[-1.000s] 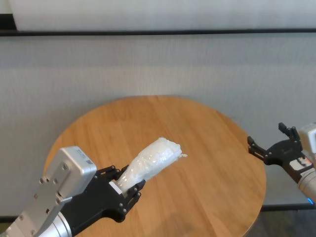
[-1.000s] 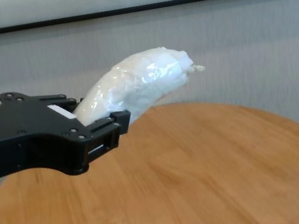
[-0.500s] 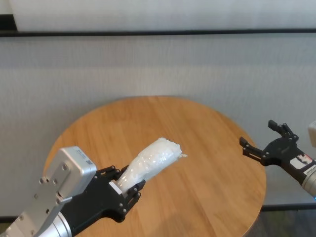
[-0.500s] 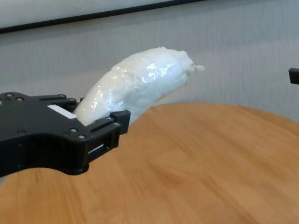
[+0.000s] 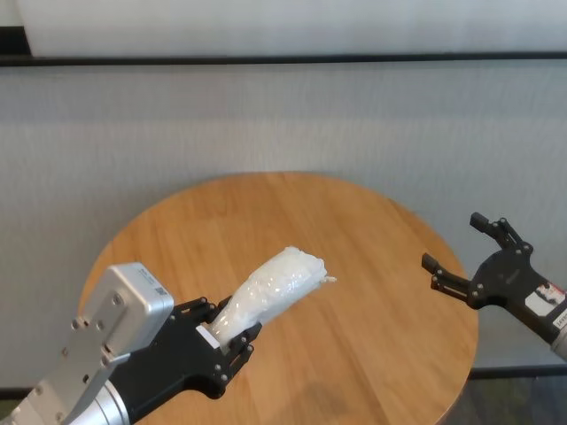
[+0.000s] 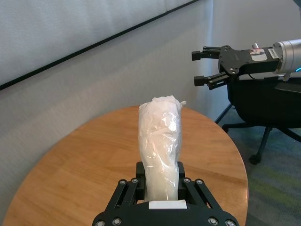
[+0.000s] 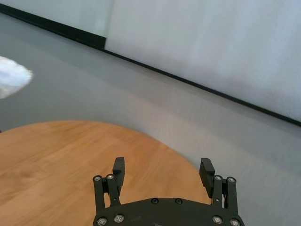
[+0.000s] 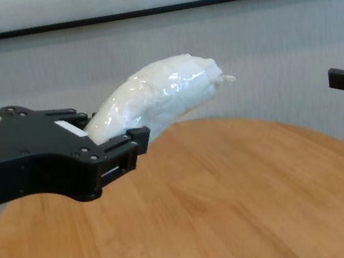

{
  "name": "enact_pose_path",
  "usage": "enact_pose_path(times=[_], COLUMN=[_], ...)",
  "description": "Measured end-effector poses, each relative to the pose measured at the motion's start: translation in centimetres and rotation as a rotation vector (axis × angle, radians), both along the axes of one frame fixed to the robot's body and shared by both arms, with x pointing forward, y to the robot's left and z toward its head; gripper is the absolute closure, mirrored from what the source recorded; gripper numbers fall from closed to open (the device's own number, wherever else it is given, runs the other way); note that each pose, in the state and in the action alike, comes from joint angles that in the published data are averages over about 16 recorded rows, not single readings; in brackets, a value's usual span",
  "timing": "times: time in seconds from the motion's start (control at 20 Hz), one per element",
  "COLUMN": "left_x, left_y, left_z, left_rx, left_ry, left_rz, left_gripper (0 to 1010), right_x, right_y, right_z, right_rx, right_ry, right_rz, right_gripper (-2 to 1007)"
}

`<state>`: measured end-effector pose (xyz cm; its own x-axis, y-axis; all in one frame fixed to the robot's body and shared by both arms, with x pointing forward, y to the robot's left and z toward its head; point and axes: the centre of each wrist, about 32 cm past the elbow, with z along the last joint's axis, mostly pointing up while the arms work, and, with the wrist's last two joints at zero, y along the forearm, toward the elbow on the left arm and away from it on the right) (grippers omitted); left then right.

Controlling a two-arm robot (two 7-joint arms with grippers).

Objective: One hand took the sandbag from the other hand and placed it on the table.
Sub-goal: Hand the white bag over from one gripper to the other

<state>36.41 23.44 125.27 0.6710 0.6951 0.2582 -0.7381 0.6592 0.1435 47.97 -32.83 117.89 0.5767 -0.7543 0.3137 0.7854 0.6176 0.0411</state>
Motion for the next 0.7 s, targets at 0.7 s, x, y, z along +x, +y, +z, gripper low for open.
enact_pose_path(times=[0.7], left_x=[0.0], left_y=[0.0], left_z=[0.0], left_rx=[0.0], left_ry=[0.0], left_rz=[0.0], left_gripper=[627], right_x=[-0.54], right_y=[-0.56], right_z=[-1.52], right_rx=[-0.082], right_ry=[-0.234], right_rz=[0.18], right_gripper=[4])
